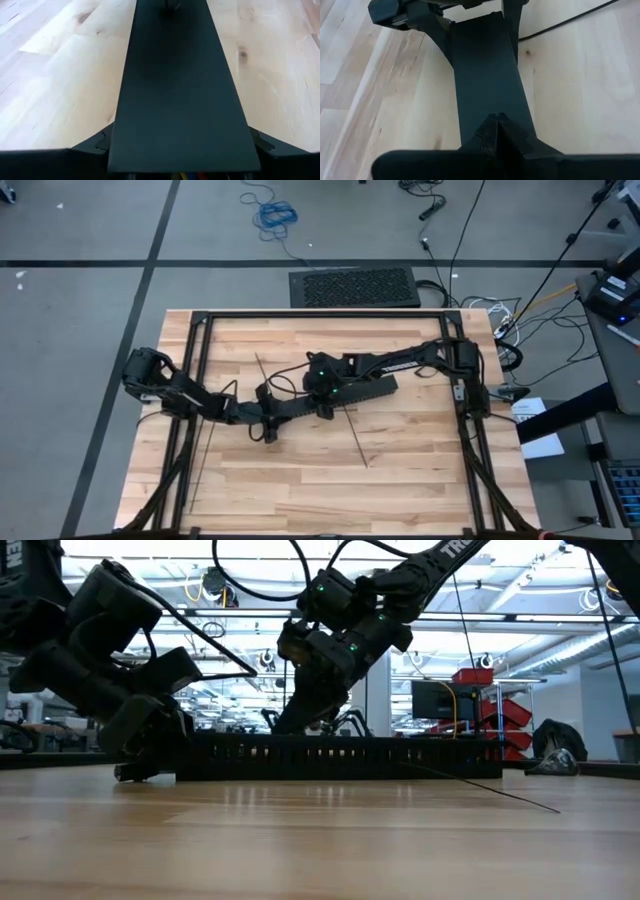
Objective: Ziptie cables
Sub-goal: Insert the cover on the black cable duct
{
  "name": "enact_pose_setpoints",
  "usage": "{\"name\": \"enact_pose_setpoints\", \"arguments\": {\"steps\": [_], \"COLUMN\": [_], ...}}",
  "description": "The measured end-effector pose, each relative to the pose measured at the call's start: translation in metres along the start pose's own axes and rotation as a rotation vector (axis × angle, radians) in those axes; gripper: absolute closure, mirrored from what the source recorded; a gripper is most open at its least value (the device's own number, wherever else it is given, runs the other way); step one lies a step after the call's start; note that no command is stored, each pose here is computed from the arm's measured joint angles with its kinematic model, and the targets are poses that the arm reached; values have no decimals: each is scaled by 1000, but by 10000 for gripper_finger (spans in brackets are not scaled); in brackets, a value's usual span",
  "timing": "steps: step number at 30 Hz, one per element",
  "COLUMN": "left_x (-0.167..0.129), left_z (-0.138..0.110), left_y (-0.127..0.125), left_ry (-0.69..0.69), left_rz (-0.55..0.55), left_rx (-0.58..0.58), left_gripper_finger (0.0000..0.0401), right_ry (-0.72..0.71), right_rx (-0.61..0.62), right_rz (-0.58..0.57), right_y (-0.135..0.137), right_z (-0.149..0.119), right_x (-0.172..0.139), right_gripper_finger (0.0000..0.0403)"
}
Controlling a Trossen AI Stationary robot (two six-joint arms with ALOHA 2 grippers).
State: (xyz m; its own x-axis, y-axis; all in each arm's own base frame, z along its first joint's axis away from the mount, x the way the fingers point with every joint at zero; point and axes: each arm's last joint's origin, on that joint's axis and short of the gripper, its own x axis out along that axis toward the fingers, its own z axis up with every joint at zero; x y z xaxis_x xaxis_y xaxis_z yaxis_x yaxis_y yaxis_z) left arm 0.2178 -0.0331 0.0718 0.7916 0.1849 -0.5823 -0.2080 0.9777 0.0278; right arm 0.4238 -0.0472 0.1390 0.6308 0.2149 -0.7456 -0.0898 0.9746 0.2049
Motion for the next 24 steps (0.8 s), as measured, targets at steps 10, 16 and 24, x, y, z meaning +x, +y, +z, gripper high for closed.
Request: {"name": "enact_pose_setpoints", "arguments": {"steps": [10, 16, 24], "left_x": [0, 0, -7], "left_z": [0, 2, 13], "left_y": [1, 1, 0], "left_ry": [-1, -18, -47], "left_rz": [3, 0, -55], "left_rx": [-7, -10, -23], "left_gripper_finger": [161, 161, 114], "right_ry": [-45, -50, -136], "right_rx": [-5, -12, -117], "right_rz": [14, 9, 2], "right_y": [0, 1, 18], "right_z": [3, 4, 26], "right_x": [1, 0, -40], "right_gripper_finger": [403, 403, 364]}}
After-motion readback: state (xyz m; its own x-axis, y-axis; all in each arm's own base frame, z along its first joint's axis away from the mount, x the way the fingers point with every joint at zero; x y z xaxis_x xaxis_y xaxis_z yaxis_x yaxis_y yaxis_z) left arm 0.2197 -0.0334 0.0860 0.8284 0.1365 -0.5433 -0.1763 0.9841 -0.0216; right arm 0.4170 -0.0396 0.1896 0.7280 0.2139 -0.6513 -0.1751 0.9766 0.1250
